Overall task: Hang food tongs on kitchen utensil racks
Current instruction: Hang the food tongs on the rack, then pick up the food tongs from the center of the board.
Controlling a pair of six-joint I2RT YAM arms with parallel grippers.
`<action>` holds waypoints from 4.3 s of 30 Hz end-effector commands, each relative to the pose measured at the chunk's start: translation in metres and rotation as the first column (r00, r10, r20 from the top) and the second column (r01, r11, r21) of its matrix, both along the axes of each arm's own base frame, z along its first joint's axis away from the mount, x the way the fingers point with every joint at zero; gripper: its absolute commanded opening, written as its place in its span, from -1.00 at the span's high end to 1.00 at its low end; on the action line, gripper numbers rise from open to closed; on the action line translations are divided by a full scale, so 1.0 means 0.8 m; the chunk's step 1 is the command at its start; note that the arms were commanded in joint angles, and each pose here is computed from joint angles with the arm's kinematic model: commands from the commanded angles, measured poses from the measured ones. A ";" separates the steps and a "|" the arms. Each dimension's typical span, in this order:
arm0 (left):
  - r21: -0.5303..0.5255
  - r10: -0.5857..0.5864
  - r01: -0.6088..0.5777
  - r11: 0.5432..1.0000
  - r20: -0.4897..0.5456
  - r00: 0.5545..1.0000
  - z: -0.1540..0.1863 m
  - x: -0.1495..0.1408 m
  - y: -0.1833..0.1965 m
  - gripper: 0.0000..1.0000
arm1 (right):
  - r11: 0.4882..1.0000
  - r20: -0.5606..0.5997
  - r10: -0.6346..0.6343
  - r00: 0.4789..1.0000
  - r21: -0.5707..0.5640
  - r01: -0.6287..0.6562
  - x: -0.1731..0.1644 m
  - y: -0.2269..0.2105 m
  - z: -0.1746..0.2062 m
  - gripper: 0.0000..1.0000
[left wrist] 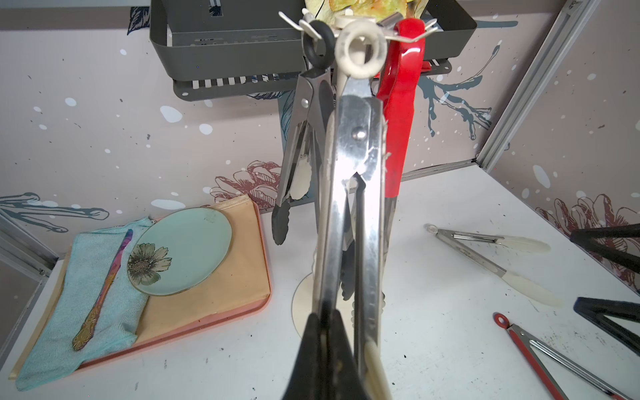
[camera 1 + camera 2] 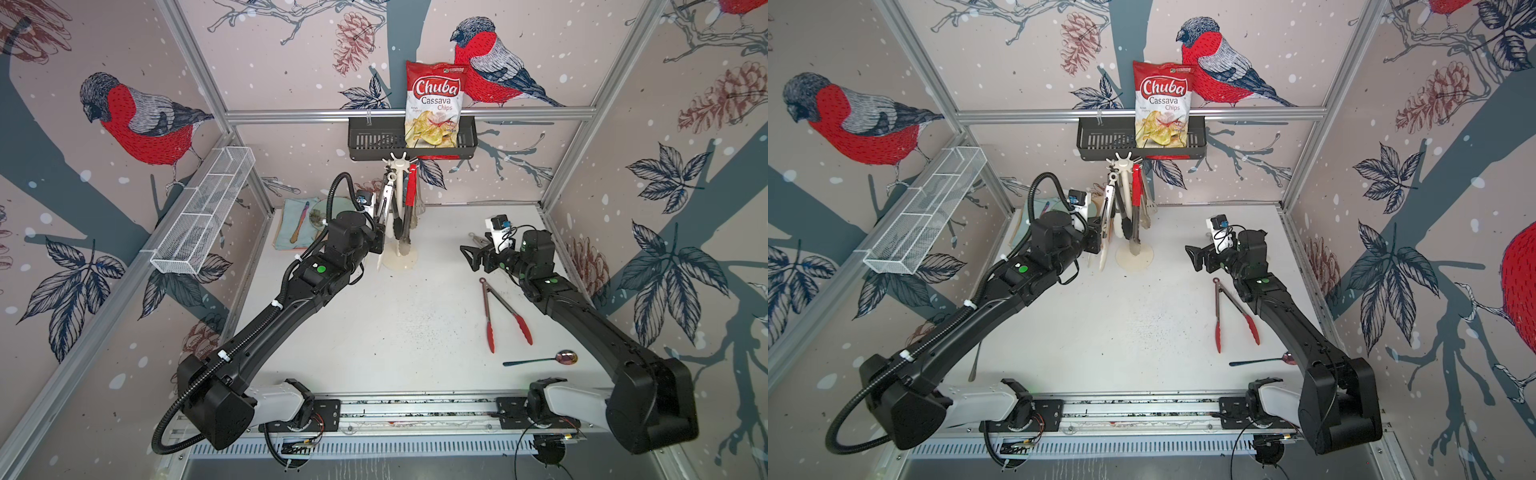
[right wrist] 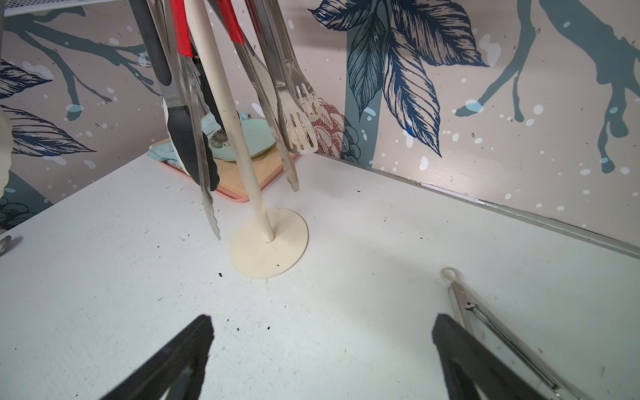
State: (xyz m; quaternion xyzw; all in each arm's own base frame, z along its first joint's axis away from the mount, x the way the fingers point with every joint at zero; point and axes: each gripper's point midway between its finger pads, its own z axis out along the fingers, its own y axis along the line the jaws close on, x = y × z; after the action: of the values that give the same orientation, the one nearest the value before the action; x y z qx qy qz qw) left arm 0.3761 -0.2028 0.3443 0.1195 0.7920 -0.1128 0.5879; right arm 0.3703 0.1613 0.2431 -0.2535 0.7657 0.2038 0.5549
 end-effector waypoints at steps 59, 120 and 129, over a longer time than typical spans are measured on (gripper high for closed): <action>-0.092 0.028 -0.019 0.996 0.106 0.994 0.049 0.014 0.012 -0.98 | 0.995 -0.072 -0.059 0.996 0.079 0.065 0.014 -0.008 0.020 -1.00; -0.171 -0.034 0.014 0.985 -0.112 0.993 -0.084 -0.085 0.066 -0.92 | 0.739 -0.750 -0.573 0.329 -0.299 0.604 -0.105 -0.164 -0.260 -0.49; -0.159 -0.014 -0.005 0.987 -0.117 0.993 -0.088 -0.082 0.072 -0.93 | 0.765 -0.756 -0.550 0.354 -0.286 0.577 -0.109 -0.147 -0.265 -0.34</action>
State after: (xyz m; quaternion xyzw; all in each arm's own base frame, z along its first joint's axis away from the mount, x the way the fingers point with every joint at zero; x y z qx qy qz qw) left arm 0.3080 -0.1464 0.2673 0.0707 0.8214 -0.1822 0.5359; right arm 0.2871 0.0343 0.0331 0.1612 0.9637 0.0909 0.1922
